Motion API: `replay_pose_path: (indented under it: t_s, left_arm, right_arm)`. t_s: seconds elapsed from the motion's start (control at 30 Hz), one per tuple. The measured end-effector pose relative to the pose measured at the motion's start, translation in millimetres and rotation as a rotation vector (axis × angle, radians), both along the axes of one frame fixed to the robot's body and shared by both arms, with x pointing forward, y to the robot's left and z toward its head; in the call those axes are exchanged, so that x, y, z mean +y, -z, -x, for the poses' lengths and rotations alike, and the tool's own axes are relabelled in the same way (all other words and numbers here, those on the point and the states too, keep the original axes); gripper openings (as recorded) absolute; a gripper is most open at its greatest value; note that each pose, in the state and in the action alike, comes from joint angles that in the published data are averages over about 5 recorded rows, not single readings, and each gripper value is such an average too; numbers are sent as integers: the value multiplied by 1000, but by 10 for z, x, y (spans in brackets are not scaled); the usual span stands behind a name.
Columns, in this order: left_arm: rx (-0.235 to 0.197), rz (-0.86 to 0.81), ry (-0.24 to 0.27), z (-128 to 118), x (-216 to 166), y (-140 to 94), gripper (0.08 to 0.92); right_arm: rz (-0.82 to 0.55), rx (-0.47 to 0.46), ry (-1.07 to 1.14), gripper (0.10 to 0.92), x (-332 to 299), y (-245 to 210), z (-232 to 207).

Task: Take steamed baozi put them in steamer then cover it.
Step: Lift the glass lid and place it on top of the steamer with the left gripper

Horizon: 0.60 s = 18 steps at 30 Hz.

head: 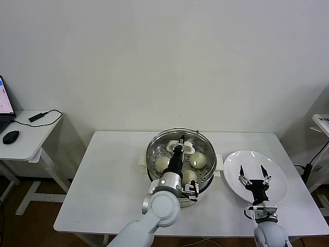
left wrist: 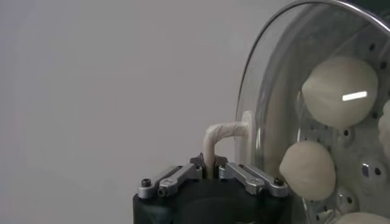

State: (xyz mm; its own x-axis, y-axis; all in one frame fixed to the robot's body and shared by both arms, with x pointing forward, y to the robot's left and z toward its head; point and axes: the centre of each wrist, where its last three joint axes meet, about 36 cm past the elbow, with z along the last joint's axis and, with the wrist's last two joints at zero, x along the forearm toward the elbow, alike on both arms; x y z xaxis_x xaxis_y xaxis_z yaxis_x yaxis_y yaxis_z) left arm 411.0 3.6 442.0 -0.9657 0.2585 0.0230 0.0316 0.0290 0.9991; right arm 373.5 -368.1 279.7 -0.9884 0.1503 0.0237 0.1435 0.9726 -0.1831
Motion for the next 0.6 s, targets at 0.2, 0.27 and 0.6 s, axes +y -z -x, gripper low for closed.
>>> replay_pose_path:
  t_s: [0.2,0.27,0.6]
  left_arm:
    - [6,-2,-3,9,-48,27,193]
    - [7,-1,-3,13,-65,32,193]
    - [15,-19,-12,-5,-73,101,193]
  right_arm:
    - [2,3,1,823,-8,14,-8]
    - [2,3,2,823,-9,21,-7]
    - [3,-3,2,823,-16,26,-19]
